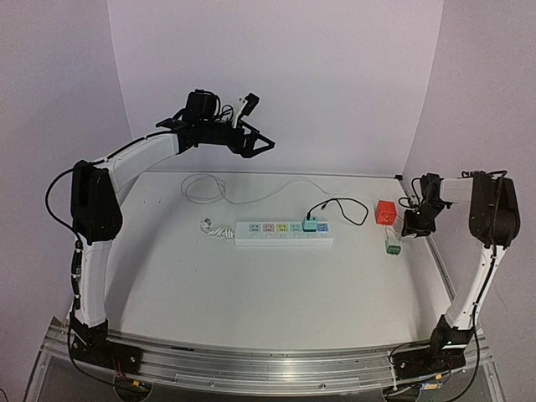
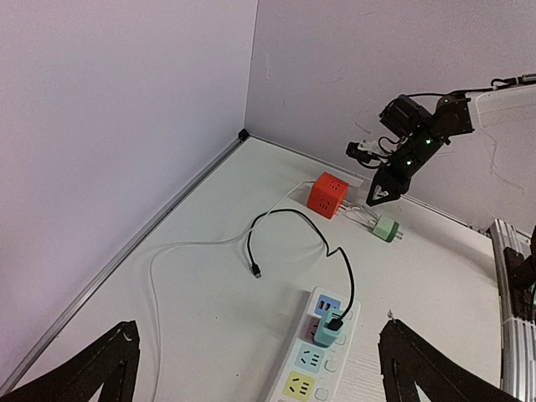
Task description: Pull the plug off the socket
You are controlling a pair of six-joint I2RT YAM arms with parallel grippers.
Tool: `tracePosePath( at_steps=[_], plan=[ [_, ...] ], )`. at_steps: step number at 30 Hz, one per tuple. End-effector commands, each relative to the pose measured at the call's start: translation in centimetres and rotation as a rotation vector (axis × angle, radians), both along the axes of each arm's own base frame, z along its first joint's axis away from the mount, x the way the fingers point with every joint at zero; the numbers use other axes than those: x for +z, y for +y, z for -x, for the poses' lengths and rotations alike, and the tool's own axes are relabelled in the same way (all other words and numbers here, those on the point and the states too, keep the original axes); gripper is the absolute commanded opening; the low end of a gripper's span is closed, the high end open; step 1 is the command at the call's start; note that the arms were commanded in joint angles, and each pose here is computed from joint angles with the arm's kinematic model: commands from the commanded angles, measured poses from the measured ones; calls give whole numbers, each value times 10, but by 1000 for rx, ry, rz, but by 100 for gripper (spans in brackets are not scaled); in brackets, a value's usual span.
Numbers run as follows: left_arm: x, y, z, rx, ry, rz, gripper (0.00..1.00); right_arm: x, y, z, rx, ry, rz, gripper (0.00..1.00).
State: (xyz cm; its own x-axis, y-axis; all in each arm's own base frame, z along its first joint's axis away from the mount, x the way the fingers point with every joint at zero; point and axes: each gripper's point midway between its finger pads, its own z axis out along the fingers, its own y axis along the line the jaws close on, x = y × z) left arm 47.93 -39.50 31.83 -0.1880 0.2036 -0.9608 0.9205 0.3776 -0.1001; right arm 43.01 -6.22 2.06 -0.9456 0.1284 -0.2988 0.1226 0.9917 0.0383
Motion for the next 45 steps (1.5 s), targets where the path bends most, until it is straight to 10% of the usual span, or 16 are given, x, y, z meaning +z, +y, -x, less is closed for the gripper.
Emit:
tracePosePath(
  at_steps=[1,17,32,39,45],
  plan=[
    [44,6,19,-24,-70,40,99,-6,-1,2,27,23,14,18],
    [36,4,19,-43,-66,37,99,26,-1,0,76,-49,35,75],
    [-28,-7,32,-157,-127,-78,90,162,-14,-3,-50,-332,171,72],
    [-77,-41,50,-251,-197,-134,88,182,141,6,225,-497,-199,70],
    [-126,-78,77,-356,-194,-158,89,157,202,12,84,-462,-447,62]
  ],
)
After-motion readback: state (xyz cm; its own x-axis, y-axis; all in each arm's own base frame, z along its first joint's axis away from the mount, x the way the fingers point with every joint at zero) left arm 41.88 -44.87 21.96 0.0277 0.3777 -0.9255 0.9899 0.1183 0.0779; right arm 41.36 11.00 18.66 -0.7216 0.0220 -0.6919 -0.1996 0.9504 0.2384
